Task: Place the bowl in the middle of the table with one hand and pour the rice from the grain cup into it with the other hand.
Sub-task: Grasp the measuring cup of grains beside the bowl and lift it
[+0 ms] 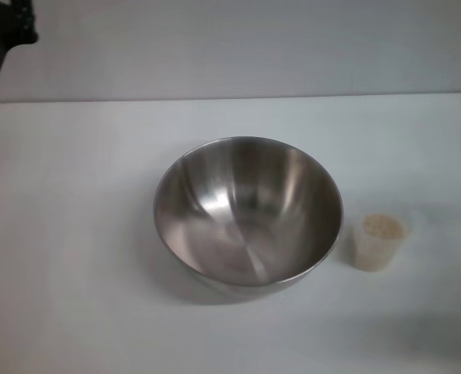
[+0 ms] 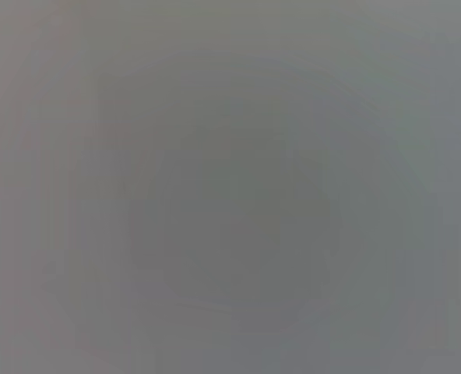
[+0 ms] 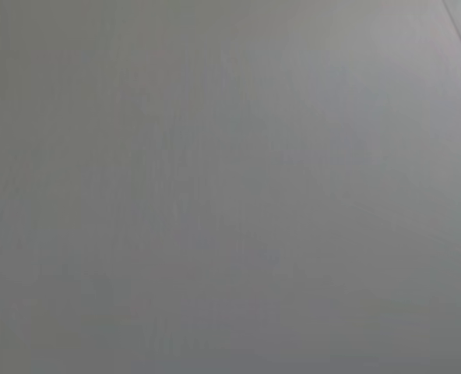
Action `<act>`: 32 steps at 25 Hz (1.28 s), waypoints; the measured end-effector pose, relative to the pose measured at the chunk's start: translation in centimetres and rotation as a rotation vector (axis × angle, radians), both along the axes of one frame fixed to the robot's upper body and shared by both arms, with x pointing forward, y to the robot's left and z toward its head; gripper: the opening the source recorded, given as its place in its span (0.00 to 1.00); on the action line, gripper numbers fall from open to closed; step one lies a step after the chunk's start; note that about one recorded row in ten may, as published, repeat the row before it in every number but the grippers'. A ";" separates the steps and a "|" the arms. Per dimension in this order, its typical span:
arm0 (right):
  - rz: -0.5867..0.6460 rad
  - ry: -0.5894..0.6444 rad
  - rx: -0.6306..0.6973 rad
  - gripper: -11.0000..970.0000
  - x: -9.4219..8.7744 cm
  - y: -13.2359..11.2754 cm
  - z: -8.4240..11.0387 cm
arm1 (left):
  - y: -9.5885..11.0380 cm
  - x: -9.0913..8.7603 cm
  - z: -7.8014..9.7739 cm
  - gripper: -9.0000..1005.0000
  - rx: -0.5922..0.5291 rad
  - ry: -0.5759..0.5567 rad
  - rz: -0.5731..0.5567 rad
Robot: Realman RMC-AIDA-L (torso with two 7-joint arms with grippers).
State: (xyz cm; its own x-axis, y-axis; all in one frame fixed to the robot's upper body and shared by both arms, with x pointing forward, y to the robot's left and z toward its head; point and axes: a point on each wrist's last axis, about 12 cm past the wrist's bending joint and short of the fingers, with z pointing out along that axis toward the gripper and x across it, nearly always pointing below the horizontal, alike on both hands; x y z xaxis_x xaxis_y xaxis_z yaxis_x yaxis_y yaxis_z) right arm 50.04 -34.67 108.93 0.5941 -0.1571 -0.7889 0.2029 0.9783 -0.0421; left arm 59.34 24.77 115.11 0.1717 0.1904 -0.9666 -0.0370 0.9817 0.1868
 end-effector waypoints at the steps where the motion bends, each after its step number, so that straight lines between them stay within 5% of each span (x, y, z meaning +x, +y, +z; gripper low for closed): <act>1: 0.000 0.000 0.000 0.55 0.0 0.0 0.0 | 0.0 0.0 0.0 0.31 0.000 0.000 0.000; 4: -0.004 0.005 0.002 0.55 -0.3 -0.1 -0.2 | 0.9 -1.7 -1.3 0.31 -0.077 -0.160 0.020; 7: -0.006 0.014 0.004 0.55 -0.7 -0.2 -0.4 | 2.3 -3.2 -2.9 0.31 -0.225 -0.243 -0.073; 10: -0.002 0.035 0.000 0.55 -1.4 -0.2 -0.9 | 4.5 -4.2 -4.1 0.31 -0.414 -0.236 -0.259; 14: 0.014 0.078 -0.009 0.55 -2.8 -0.1 -2.0 | 5.3 -4.6 -4.7 0.31 -0.471 -0.197 -0.326; 25: 0.099 0.236 0.040 0.55 -9.3 3.3 -5.7 | 6.4 -6.0 -6.4 0.30 -0.412 -0.161 -0.242; 32: 0.197 0.331 0.074 0.55 -11.7 5.5 -7.1 | 6.6 -6.2 -6.7 0.30 -0.368 -0.159 -0.215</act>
State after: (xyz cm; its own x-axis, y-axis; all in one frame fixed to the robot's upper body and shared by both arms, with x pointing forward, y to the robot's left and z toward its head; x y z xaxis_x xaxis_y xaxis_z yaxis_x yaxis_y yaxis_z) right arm 38.39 -29.16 101.78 0.3186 -0.0005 -0.9479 -0.0019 1.0000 -0.0012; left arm 53.15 31.39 108.41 0.3214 -0.2175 -0.9216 0.1751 0.9701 -0.1679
